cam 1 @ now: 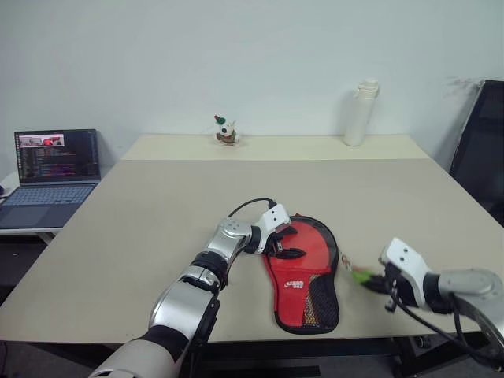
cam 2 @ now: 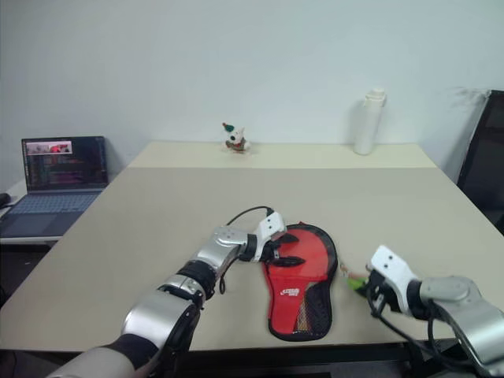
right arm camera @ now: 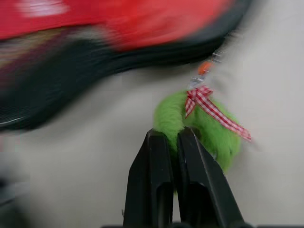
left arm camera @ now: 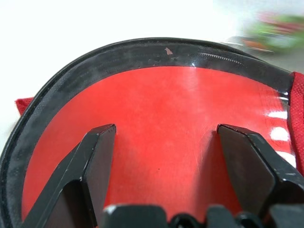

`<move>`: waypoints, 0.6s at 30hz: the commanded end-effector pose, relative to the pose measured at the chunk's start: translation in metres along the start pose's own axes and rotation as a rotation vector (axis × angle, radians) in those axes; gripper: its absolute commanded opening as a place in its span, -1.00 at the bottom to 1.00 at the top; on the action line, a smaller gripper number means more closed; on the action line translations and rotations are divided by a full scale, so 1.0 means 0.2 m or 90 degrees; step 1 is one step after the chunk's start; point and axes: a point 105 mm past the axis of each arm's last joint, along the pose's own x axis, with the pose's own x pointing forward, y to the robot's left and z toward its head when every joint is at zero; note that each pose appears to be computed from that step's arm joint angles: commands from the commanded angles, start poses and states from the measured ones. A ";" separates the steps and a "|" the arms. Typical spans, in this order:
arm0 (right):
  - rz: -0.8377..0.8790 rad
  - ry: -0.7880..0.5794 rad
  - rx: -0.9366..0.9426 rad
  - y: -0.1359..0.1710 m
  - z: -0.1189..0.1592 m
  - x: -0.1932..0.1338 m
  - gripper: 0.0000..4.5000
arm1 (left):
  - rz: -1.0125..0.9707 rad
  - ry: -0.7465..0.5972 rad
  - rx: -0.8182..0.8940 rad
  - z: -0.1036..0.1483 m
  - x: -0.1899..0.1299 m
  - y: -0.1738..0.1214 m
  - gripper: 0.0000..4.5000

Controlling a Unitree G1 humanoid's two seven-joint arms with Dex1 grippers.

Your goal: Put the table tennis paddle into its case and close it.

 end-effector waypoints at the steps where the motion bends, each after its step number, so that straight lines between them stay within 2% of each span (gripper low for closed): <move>1: 0.078 -0.005 -0.004 0.18 0.03 -0.05 -0.99 | -0.044 0.082 -0.034 -0.18 0.03 -0.10 0.65; 9: 0.198 0.028 0.050 0.44 -0.06 -0.12 -0.99 | -0.045 0.086 -0.033 -0.18 0.03 -0.10 0.65; 13: 0.277 -0.010 0.078 0.59 -0.02 -0.13 -0.99 | -0.043 0.086 -0.033 -0.18 0.04 -0.10 0.65; 18: 0.296 -0.031 0.089 0.66 0.01 -0.10 -0.99 | -0.044 0.085 -0.032 -0.18 0.04 -0.10 0.65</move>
